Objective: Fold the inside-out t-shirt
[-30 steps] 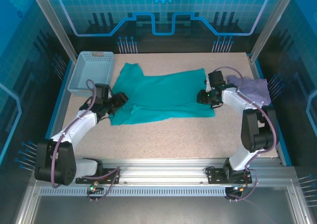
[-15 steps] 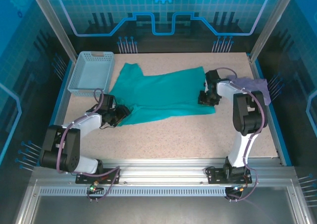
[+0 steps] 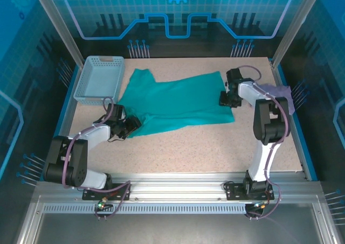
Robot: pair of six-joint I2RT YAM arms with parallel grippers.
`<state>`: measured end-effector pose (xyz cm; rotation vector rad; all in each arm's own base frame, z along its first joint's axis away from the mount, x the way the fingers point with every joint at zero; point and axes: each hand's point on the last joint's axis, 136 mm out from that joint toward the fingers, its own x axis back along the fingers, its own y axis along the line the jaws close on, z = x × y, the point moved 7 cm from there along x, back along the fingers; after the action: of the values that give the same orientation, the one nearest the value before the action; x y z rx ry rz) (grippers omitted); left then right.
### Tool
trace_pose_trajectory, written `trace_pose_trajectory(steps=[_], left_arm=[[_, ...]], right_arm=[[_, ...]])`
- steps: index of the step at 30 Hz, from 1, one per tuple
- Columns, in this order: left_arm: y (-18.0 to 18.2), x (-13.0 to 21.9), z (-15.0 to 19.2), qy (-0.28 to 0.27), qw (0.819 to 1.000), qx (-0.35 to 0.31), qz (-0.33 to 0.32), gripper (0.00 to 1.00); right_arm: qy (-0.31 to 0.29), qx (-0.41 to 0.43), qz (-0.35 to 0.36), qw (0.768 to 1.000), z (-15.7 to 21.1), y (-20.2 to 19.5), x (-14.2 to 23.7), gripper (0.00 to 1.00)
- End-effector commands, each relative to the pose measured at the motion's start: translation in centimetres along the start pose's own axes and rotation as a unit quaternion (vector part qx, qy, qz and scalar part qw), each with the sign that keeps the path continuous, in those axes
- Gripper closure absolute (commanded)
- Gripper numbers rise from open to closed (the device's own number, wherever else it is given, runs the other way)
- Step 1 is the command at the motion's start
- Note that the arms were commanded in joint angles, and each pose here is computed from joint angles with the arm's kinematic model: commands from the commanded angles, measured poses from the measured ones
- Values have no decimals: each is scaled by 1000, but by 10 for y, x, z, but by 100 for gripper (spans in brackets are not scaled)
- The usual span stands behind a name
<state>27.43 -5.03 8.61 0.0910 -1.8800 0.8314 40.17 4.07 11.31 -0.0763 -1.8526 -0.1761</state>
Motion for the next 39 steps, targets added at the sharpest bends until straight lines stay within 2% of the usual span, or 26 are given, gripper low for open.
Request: trace_pose_trajectory(steps=[1,6,13,17,22,24,26,29,32,34,39], left_arm=[[8,3,1,-5,1000,-16,-21,39],[5,1,-1,-1,1000,-16,-14,39],[5,-1,8,30,999,-13,-3,39],[9,4,20,40,999,-13,-2,38],[8,12,43,63,998,-21,8,38],[2,19,49,68,997,-25,27,38],[-5,28,52,66,996,-30,49,38],[-12,44,49,41,996,-36,69,37],[-14,47,46,25,996,-27,79,38],[-18,41,46,41,994,-18,97,43],[-22,20,44,78,990,4,119,59]], right_arm=[[-2,13,-30,999,23,8,26,61],[47,10,-68,996,49,16,11,63],[125,-22,-46,991,71,-17,-13,68],[138,-68,-59,986,94,-38,-11,71],[99,-170,-65,978,133,-81,7,73],[60,-205,-70,974,140,-94,22,73],[11,-202,-67,977,141,-95,41,73],[-63,-118,-108,985,133,-63,71,70],[-124,57,-149,979,130,2,92,64],[-155,171,-189,954,135,54,99,59],[-178,344,-232,892,138,164,94,50]])
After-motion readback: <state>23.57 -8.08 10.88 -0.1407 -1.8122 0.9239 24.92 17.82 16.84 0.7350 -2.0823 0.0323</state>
